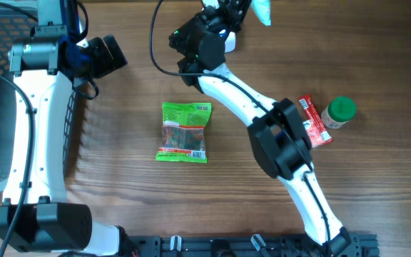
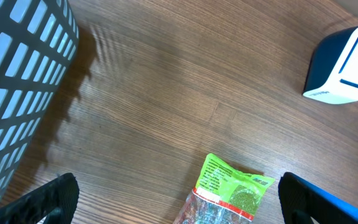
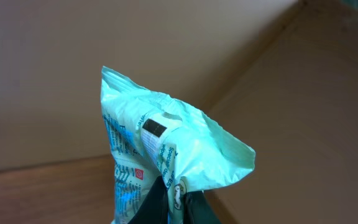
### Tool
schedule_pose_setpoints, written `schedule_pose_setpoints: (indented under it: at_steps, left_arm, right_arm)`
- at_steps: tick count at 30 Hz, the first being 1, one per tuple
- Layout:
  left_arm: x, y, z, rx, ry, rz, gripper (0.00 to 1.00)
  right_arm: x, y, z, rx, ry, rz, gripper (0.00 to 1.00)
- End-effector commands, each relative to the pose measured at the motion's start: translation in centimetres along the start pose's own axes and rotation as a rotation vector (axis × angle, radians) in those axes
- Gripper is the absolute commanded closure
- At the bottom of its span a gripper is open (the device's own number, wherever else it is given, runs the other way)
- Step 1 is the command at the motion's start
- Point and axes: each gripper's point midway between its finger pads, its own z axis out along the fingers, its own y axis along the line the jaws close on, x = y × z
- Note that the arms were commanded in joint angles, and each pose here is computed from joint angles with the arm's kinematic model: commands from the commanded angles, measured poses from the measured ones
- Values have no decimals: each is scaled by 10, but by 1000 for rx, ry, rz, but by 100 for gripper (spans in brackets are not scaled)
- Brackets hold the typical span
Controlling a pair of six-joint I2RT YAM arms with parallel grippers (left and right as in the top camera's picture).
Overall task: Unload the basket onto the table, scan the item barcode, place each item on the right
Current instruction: 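Hold the wipes pack in front of the scanner window, then carry the wipes pack right and set it beside the tissue pack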
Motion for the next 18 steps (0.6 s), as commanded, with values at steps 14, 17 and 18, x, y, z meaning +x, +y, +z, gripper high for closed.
schedule_pose_setpoints:
  at_steps: [14, 17, 18]
  left_arm:
    - [-1, 2, 1, -7, -3, 13, 0]
    - [-1, 2, 1, -7, -3, 14, 0]
    - [-1, 2, 1, -7, -3, 13, 0]
  right_arm:
    - [26, -227, -4, -92, -63, 55, 96]
    - [51, -235, -7, -166, -59, 98, 96]
    - [60, -228, -9, -230, -62, 96, 96]
